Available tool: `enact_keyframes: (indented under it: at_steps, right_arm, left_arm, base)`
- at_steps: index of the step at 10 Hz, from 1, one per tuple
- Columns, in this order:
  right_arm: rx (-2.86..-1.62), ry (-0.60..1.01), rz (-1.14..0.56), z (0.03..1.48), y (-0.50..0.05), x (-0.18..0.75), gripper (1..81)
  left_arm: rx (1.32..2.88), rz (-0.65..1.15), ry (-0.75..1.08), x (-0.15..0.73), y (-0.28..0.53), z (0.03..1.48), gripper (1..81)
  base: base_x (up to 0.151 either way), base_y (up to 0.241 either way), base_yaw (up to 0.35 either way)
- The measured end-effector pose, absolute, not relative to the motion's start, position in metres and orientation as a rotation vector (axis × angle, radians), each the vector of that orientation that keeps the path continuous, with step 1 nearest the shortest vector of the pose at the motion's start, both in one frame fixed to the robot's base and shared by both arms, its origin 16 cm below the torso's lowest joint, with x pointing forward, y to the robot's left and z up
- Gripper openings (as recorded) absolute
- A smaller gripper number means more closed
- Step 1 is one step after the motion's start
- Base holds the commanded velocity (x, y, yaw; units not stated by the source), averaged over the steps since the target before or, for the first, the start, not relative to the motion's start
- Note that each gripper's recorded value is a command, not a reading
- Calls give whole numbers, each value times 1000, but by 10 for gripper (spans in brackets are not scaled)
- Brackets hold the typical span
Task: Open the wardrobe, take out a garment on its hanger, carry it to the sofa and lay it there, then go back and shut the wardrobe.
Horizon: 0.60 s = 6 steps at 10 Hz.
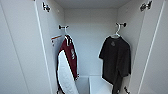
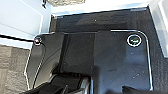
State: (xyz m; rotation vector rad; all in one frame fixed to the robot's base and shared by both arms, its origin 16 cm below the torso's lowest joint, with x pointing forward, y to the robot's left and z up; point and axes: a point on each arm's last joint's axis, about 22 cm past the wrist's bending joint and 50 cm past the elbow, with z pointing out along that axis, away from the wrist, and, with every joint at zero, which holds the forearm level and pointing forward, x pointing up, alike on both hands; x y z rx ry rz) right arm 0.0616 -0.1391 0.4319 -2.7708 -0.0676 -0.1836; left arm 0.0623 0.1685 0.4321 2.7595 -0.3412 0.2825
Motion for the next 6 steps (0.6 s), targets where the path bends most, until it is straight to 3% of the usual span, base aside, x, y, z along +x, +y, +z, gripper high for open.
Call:
enact_keyframes:
  at_steps: [4,6]
  right_arm:
    - [-2775,-68,-179,431,-141,59,811]
    - [-2775,-68,-177,431,-141,59,811]
  left_arm:
    - [2776,247,-306,50,168,429,811]
    - [2856,156,-192,35,178,422,811]
  base:
    - [0,0,0]
    - [0,0,0]
